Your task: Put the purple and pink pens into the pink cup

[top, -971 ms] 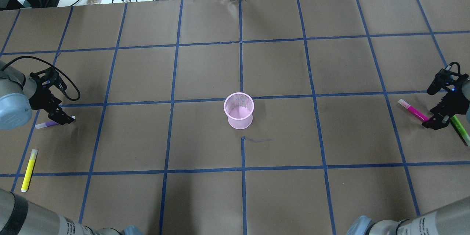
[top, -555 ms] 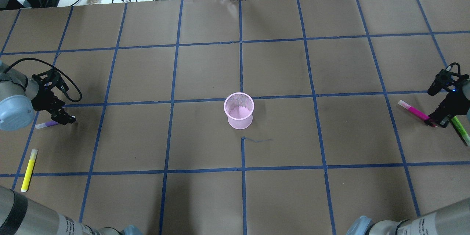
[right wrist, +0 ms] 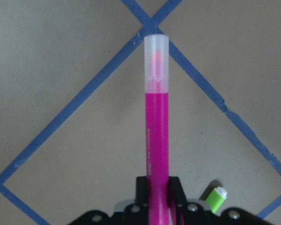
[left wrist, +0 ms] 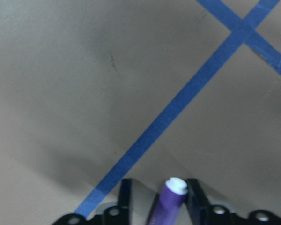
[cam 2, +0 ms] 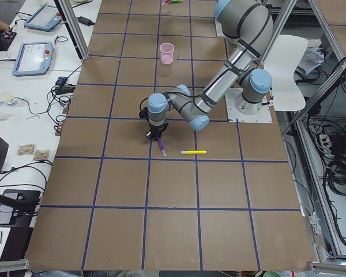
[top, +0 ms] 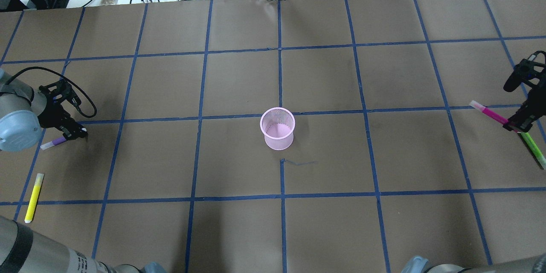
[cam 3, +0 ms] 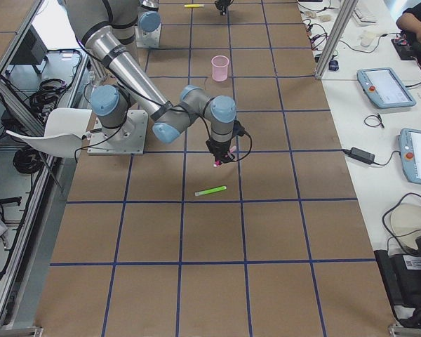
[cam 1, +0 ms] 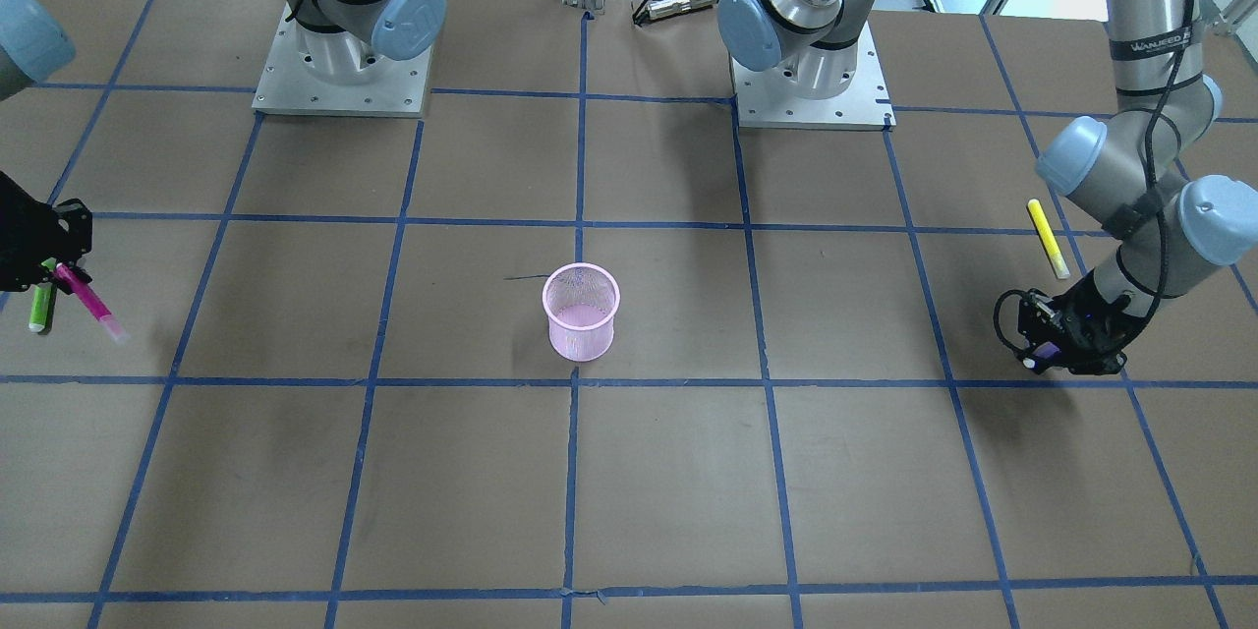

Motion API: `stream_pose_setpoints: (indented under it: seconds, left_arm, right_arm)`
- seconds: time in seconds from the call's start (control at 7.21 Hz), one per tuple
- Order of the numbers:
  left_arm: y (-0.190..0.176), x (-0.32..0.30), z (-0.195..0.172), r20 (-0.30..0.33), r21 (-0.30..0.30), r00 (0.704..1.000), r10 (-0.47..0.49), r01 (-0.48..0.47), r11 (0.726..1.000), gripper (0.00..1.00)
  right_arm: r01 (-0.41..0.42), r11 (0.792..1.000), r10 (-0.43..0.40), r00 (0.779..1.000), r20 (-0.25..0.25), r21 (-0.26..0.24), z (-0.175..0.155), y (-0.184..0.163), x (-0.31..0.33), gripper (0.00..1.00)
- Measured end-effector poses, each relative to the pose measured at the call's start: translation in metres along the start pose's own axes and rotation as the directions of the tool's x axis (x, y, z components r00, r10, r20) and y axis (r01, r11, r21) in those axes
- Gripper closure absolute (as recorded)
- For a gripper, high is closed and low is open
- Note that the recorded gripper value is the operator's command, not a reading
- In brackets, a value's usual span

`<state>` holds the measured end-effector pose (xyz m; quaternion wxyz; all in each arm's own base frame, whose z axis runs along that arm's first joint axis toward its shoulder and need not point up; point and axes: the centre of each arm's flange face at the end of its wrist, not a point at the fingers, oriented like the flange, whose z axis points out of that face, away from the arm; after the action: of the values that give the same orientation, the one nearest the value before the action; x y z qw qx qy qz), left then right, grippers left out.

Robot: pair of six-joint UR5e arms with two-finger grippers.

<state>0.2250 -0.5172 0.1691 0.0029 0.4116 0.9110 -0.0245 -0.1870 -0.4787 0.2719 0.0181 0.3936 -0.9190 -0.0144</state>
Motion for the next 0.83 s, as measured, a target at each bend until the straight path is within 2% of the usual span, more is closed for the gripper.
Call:
stream_pose_setpoints:
  seconds: [0.14, 0.28, 0.42, 0.55, 0.69, 0.83]
  left_arm:
    - [-0.001, 0.0, -0.002, 0.004, 0.0, 1.0, 0.0, 0.0, 1.0, 1.0]
    - [-0.002, 0.0, -0.006, 0.012, -0.001, 1.0, -0.001, 0.001, 1.0, 1.0]
    - [-0.003, -0.001, -0.011, 0.021, -0.002, 1.0, -0.004, 0.004, 1.0, 1.0]
    - [-0.006, -0.002, -0.016, 0.03, -0.003, 1.0, -0.006, 0.006, 1.0, 1.0]
    - [-0.014, 0.0, -0.021, 0.038, -0.003, 0.999, -0.006, 0.006, 1.0, 1.0]
    - [-0.025, 0.005, -0.029, 0.048, -0.001, 0.999, -0.013, 0.013, 1.0, 1.0]
  right_arm:
    - [0.013, 0.999, -0.014, 1.0, -0.004, -0.033, -0.037, -0.04, -0.01, 1.0]
    - [0.021, 0.998, -0.021, 1.0, 0.001, -0.061, -0.075, -0.091, -0.029, 1.0]
    - [-0.02, 0.996, 0.02, 1.0, -0.002, -0.082, -0.108, -0.14, -0.055, 1.0]
    - [-0.082, 0.992, 0.08, 0.996, -0.025, -0.095, -0.13, -0.183, -0.088, 1.0]
    - [-0.095, 0.99, 0.089, 0.994, -0.06, -0.107, -0.141, -0.22, -0.124, 1.0]
    - [-0.059, 0.991, 0.049, 0.995, -0.084, -0.122, -0.142, -0.254, -0.16, 1.0]
